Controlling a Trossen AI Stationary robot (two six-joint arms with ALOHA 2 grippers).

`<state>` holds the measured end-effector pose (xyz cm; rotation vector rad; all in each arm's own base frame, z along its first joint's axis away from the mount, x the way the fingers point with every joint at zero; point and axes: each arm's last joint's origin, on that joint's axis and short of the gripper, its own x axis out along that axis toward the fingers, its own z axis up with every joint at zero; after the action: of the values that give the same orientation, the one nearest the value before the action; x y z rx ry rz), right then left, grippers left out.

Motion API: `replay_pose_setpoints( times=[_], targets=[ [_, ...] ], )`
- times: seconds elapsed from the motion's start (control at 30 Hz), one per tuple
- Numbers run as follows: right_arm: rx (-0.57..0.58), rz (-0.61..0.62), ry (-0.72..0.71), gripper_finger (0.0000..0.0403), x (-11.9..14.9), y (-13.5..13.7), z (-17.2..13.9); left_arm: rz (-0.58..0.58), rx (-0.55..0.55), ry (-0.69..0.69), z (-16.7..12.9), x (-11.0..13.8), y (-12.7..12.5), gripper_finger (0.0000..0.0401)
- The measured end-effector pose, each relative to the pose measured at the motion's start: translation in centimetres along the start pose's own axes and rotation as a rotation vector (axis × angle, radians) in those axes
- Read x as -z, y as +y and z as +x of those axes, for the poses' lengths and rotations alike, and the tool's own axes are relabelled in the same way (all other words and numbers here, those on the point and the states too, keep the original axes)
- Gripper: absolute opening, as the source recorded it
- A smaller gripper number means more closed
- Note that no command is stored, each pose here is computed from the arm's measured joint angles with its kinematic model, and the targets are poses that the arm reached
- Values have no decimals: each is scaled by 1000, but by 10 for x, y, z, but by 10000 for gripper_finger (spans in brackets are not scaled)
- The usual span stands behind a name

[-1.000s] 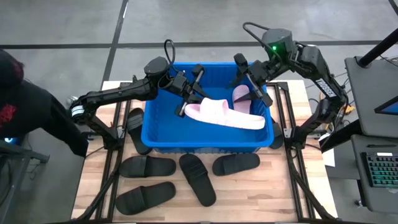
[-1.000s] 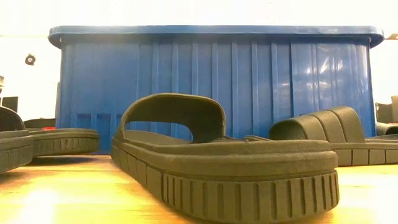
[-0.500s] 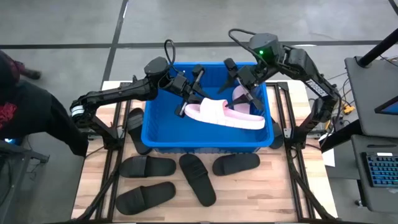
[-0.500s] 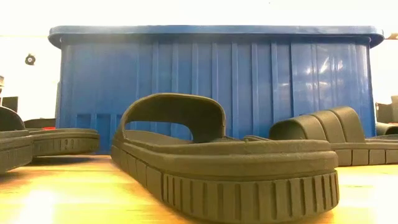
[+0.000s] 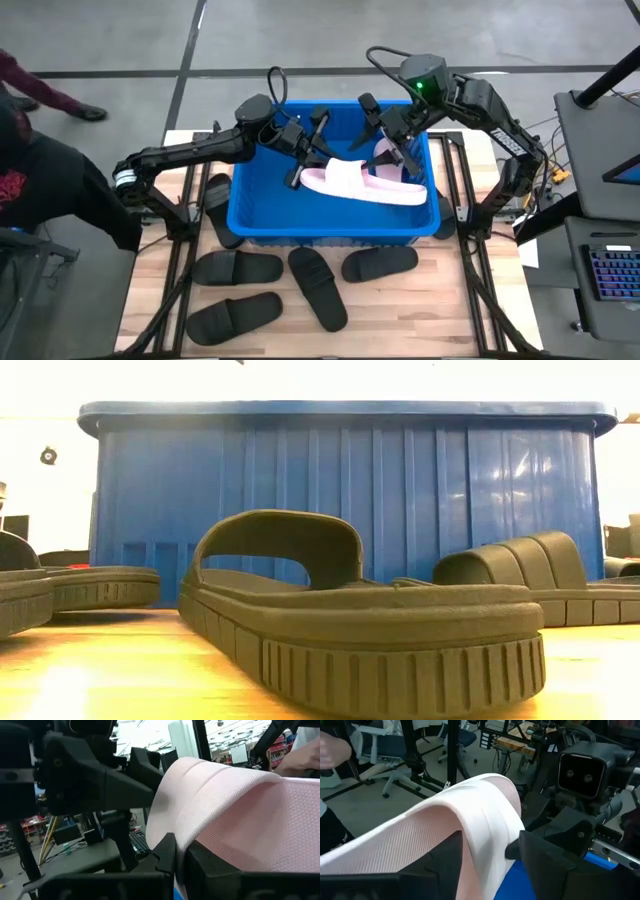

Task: Pick and place slides into bin
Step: Stack the pink slide on top of the pink slide into the blue bin

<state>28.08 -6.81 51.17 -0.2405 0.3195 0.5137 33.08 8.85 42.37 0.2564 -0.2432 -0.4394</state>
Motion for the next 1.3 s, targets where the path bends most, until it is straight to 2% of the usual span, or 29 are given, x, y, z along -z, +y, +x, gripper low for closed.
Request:
replay_pose_setpoints(
  times=[0.7,1.07,1.17,1.3],
  targets=[
    [0,-30,0,18,0,0,0,-7,-1,-12,0,-2,0,0],
    [2,-32,-2,10,-1,1,-1,-48,-42,-22,0,-3,1,4],
    [26,-36,6,10,-1,1,-3,-73,-65,-23,0,-4,2,26],
    [77,-57,21,9,-3,3,-8,-133,-123,-28,0,-4,4,76]
  ],
)
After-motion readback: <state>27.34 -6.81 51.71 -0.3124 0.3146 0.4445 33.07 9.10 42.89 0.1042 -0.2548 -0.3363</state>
